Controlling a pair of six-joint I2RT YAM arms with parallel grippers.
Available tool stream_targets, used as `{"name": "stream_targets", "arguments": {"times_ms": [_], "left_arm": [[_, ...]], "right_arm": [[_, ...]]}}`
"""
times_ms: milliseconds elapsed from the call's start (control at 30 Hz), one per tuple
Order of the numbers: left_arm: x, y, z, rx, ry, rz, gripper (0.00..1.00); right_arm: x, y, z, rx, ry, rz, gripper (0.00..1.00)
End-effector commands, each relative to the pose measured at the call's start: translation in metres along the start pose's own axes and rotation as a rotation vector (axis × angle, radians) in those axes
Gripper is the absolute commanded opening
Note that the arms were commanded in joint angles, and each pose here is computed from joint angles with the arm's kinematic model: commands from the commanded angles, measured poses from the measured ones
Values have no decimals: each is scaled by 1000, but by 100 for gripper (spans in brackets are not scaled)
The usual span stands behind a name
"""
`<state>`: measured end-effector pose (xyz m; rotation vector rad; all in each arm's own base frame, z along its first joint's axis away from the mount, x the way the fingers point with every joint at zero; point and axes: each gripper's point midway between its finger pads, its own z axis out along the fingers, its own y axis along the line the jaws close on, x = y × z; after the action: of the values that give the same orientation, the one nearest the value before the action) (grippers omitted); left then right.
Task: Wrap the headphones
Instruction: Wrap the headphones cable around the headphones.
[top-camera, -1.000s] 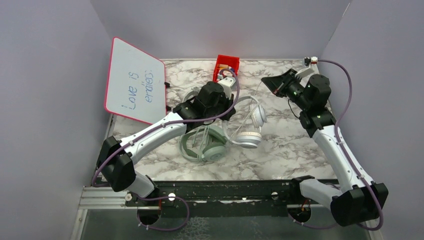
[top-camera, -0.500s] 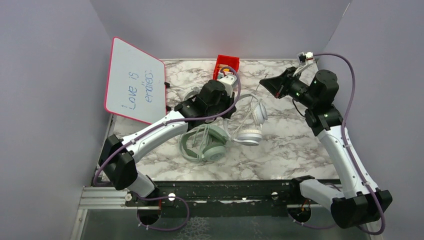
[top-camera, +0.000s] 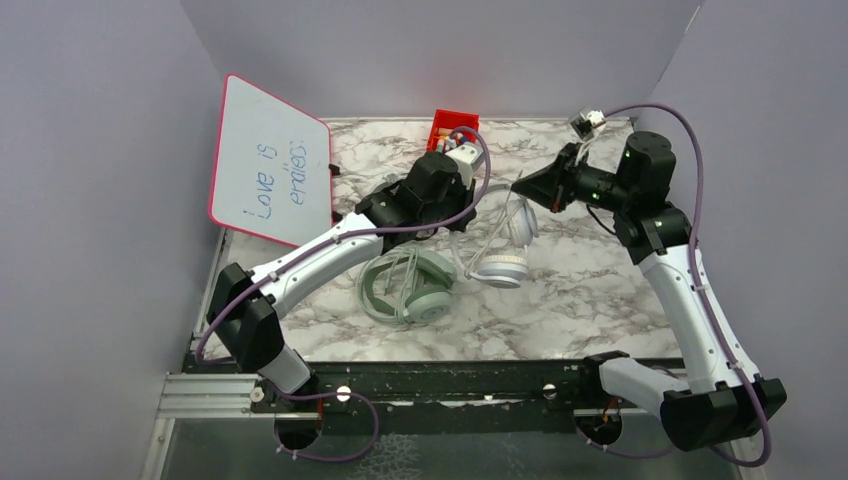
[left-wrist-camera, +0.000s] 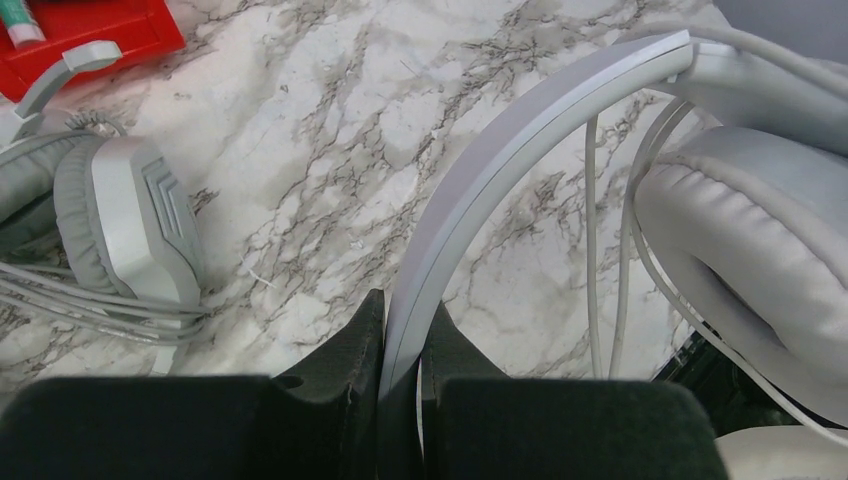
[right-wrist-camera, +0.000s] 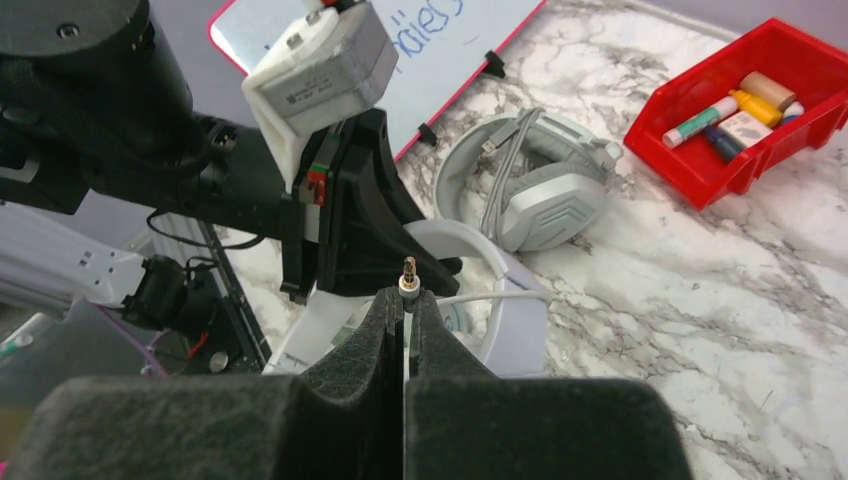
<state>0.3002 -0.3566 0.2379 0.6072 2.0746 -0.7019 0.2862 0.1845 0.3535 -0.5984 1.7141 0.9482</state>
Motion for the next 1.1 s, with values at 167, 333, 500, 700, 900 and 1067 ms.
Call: {"name": "stream_targets", "arguments": {"times_ms": [167,333,500,700,900,1067], "left_arm": [[-46,-11,-9,19,-82,61,0],[-56,-11,-18,5,-114,92,0],[-65,-5,-27,-48,-148,138,0],[-76,-8,-33,-95,-180,231,0],[-88,-14,-38,-138,-207,290,0],[-92,-15,-39,-151,-215,297,0]], "right_arm": [[20,9,-2,-60,95,34,3],[24,-2,0,1,124,68,5],[27,-12,3,42,167,112,9],[32,-18,7,57,206,142,12],[30,-19,8,69,201,137,16],[33,-24,7,96,222,141,19]]}}
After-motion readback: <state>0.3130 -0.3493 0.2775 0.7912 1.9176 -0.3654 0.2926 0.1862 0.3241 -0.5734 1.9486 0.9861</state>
